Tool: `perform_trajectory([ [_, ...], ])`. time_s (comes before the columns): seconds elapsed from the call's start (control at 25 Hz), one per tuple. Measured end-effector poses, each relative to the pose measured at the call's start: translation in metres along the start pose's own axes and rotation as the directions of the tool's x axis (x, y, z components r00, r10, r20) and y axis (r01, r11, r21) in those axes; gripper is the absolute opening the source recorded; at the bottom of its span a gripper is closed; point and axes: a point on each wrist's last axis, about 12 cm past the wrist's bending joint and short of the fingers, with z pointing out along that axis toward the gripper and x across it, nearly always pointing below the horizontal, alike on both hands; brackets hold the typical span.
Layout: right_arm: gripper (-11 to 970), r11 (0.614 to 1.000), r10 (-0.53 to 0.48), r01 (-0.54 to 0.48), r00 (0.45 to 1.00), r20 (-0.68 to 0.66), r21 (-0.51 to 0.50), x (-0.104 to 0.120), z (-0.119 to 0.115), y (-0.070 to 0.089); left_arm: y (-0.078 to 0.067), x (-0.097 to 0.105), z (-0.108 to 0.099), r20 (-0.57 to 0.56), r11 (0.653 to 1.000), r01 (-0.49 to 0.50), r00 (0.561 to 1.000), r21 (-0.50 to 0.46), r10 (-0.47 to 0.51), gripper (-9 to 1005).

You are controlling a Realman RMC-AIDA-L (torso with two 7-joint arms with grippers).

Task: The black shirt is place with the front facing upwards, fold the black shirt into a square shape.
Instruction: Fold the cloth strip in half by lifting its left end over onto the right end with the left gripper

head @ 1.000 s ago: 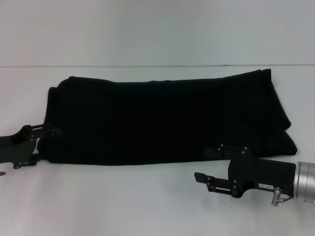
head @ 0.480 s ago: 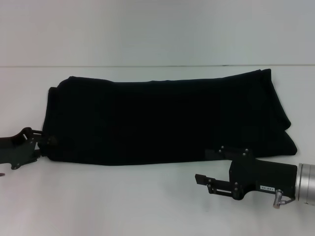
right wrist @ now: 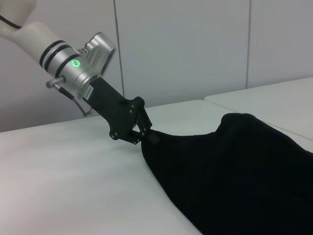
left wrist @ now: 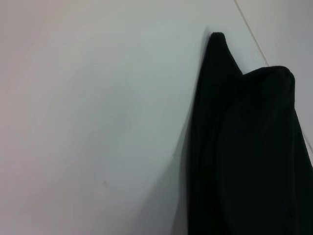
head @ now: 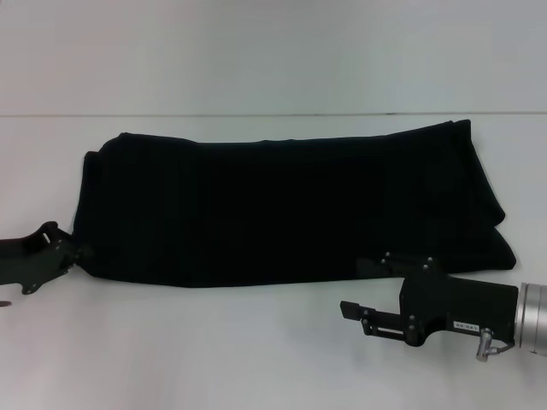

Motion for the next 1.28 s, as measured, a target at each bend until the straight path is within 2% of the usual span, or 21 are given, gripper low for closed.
perform_trajectory([
  [0.04, 712, 1.000, -0.001, 0.001, 1.000, 0.000, 0.000, 0.000, 0.000, 0.000, 0.000, 0.000, 0.000, 0.002, 1.000, 0.001, 1.000, 0.002, -0.001, 24],
  [0.32, 711, 0.999, 0.012, -0.012, 1.000, 0.017, 0.032, 0.000, -0.004, -0.003, 0.009, -0.005, -0.012, 0.065, 0.999, 0.032, 0.997, 0.025, -0.034, 20],
  [0.52, 711, 0.997, 0.025, -0.027, 0.999, 0.031, 0.069, 0.001, -0.009, -0.006, 0.024, -0.019, -0.038, 0.167, 0.998, 0.056, 0.984, 0.018, -0.058, 20],
  [0.72, 711, 0.992, 0.040, -0.046, 0.998, 0.049, 0.114, 0.002, -0.015, -0.010, 0.043, -0.038, -0.076, 0.289, 0.996, 0.088, 0.954, -0.007, -0.082, 20],
  [0.88, 711, 0.987, 0.051, -0.058, 0.997, 0.054, 0.147, 0.004, -0.019, -0.012, 0.046, -0.044, -0.091, 0.328, 0.996, 0.094, 0.941, -0.001, -0.088, 20],
  [1.08, 711, 0.979, 0.067, -0.077, 0.996, 0.059, 0.188, 0.007, -0.022, -0.015, 0.028, -0.050, -0.087, 0.311, 0.996, 0.056, 0.947, 0.064, -0.073, 20],
  [1.2, 711, 0.972, 0.081, -0.092, 0.995, 0.061, 0.216, 0.010, -0.026, -0.016, -0.003, -0.058, -0.080, 0.301, 0.989, -0.006, 0.953, 0.151, -0.040, 20],
  [1.28, 711, 0.966, 0.090, -0.102, 0.994, 0.063, 0.239, 0.012, -0.028, -0.017, -0.028, -0.063, -0.070, 0.279, 0.979, -0.059, 0.960, 0.195, 0.003, 21],
])
